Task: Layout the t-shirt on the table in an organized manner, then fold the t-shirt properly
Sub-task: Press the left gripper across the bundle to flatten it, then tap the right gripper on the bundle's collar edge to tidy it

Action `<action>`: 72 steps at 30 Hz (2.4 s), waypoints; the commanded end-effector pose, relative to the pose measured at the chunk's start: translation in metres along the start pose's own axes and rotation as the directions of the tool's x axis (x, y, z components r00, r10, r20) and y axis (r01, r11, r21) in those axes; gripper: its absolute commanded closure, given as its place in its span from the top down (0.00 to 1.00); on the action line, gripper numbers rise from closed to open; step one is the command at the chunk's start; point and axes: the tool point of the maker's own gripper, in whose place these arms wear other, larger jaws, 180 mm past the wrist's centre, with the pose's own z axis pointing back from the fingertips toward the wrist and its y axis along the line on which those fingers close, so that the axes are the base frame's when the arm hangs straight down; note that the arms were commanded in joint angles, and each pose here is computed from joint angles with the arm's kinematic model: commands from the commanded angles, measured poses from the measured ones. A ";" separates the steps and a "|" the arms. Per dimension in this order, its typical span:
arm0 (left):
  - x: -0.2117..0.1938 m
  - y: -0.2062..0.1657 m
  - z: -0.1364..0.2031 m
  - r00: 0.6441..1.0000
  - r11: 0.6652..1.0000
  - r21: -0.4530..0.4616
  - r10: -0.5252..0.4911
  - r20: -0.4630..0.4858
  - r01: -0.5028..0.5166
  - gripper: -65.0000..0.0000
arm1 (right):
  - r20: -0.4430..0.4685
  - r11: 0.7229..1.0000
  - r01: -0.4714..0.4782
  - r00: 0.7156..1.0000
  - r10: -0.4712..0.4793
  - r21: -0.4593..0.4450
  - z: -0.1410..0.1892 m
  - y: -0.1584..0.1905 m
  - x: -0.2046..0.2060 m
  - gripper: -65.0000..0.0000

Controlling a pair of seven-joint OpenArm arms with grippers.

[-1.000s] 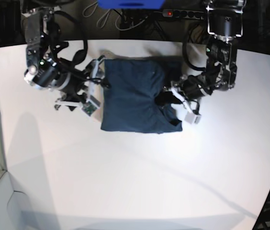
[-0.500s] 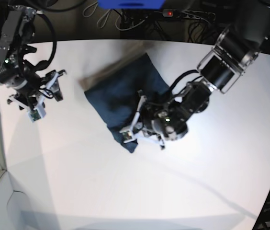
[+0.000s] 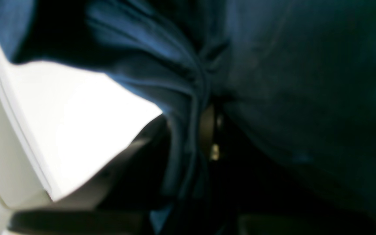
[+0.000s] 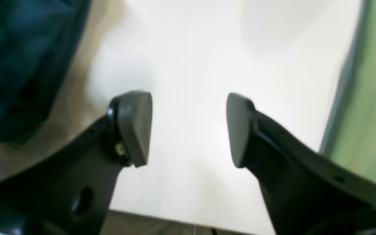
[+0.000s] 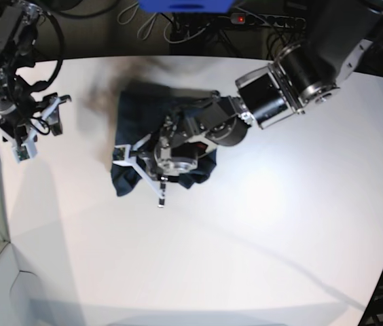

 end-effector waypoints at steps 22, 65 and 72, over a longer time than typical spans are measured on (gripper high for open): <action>0.014 0.111 0.062 0.996 0.947 0.317 0.031 0.079 -0.055 0.57 | 0.066 1.000 0.005 0.998 -0.007 0.027 0.000 0.010 0.016 0.57; -0.334 -0.006 0.254 0.568 0.471 0.712 0.814 -0.122 -0.521 0.03 | 0.012 0.856 -0.034 0.999 0.032 0.516 -0.054 0.195 -0.019 0.00; -0.358 -0.045 0.266 0.529 0.536 0.666 0.814 -0.242 -0.519 0.03 | 0.109 0.877 -0.105 0.992 0.060 0.470 -0.039 0.182 0.011 0.00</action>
